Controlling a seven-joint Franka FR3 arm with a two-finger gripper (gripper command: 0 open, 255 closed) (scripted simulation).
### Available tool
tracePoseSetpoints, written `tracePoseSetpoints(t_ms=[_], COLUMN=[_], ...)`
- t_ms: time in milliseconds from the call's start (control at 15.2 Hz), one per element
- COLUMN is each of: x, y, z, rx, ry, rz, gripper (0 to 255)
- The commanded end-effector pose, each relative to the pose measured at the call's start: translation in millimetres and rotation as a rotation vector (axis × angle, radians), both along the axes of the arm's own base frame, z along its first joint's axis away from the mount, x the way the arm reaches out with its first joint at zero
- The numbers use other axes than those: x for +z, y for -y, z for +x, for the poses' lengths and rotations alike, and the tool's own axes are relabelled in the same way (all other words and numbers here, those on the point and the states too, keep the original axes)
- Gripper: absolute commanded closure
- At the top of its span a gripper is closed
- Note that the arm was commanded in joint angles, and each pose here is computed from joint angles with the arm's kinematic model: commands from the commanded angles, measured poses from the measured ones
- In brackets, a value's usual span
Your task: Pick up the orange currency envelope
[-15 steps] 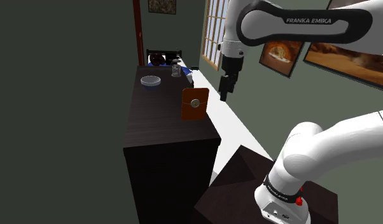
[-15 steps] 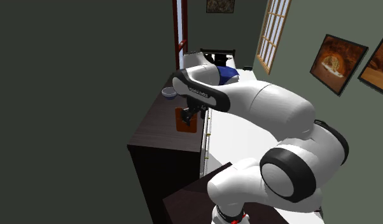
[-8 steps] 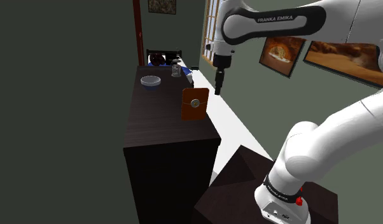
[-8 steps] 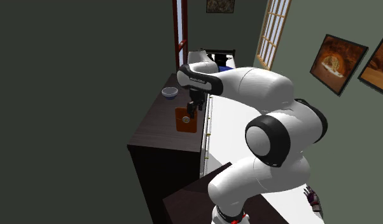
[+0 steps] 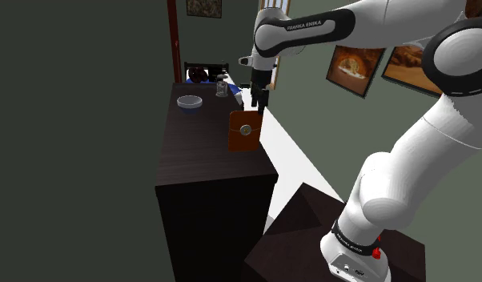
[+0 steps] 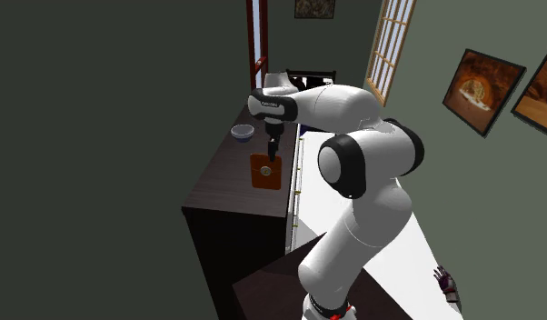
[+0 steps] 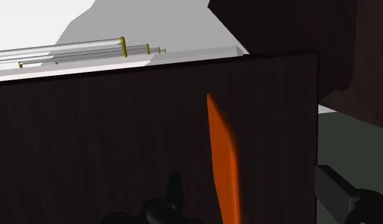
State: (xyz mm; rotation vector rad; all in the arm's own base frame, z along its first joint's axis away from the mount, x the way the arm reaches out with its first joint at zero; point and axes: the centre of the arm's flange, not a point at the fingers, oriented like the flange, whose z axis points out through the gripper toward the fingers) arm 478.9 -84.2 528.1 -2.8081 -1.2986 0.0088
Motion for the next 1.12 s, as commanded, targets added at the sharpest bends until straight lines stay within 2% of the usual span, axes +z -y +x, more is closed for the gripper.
tracePoseSetpoints(t_ms=[0,462,528,1056], x=[-9,-39,-39,-38], y=[2,2,1,2], z=[5,5,4,4], rx=[0.023,0.023,0.023,0.023], ry=[0.001,0.001,0.002,0.002], rz=[0.002,0.002,0.002,0.002], gripper=[0,0,255,255])
